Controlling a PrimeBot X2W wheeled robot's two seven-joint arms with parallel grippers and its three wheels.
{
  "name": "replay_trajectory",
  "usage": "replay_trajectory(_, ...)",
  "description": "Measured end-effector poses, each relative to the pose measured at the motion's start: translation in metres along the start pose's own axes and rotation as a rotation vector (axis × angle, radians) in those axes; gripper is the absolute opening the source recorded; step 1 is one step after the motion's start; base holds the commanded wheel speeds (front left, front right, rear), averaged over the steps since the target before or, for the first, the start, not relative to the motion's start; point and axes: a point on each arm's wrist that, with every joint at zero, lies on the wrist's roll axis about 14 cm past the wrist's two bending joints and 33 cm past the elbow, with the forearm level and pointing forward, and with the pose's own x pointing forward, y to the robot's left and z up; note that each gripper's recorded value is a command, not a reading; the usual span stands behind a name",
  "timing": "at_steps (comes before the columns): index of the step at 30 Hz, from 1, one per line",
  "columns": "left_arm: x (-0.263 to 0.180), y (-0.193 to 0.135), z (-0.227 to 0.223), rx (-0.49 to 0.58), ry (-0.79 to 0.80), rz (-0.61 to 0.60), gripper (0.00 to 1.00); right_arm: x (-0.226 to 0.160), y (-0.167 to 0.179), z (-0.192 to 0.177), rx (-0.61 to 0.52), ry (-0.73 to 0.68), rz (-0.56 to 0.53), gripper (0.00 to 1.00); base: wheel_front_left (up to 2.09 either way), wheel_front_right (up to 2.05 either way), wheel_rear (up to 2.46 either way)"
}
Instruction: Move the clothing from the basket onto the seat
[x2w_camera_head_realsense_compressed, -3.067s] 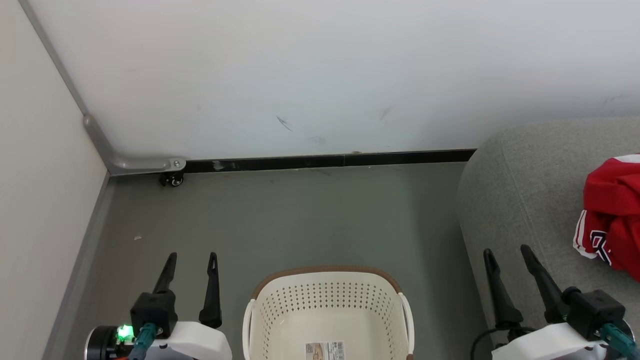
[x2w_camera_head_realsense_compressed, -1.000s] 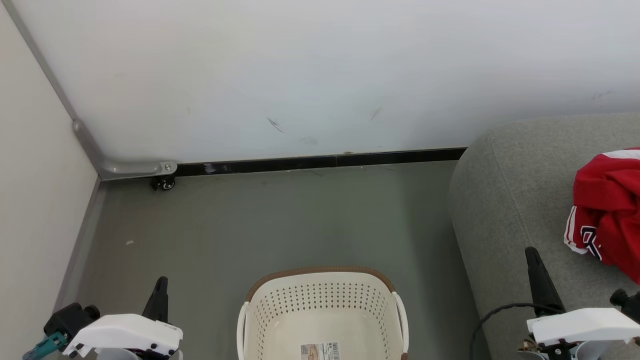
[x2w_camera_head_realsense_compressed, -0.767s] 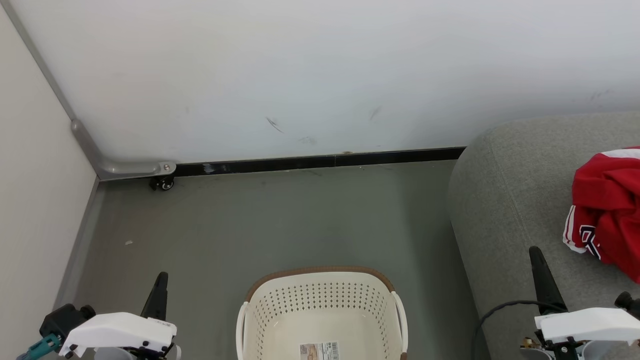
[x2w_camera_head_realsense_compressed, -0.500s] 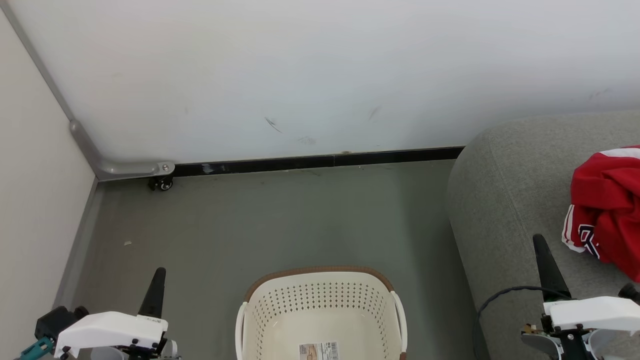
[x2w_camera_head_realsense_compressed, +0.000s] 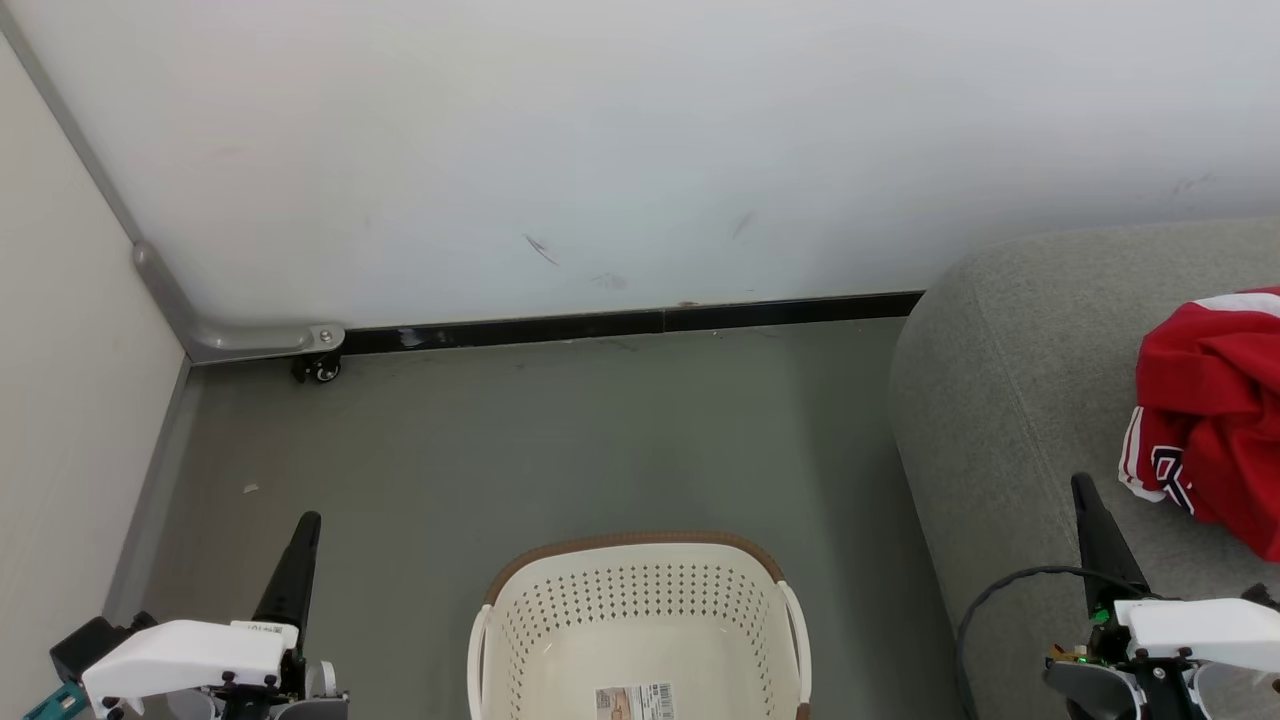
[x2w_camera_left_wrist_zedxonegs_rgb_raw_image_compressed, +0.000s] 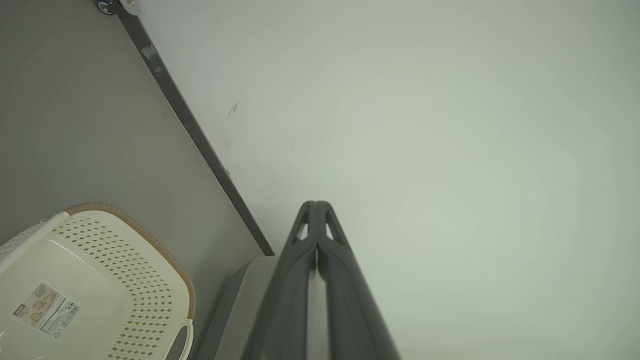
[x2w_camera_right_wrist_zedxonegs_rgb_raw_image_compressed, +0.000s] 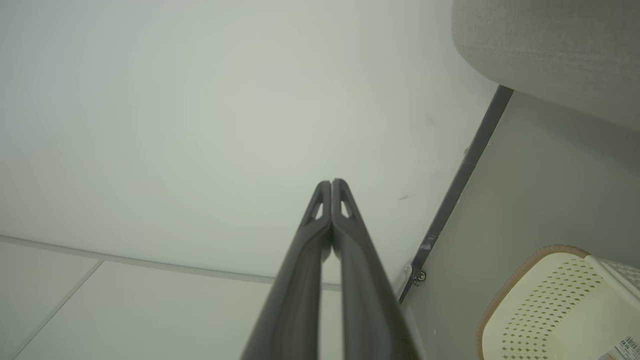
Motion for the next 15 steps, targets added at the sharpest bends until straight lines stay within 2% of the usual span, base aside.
replay_trajectory(15, 0.001, -0.021, 0.006, -0.22, -0.005, -0.093, 0.0, 0.007, 0.013, 0.01, 0.213, -0.022, 0.05, 0.0, 0.0, 0.0, 0.0)
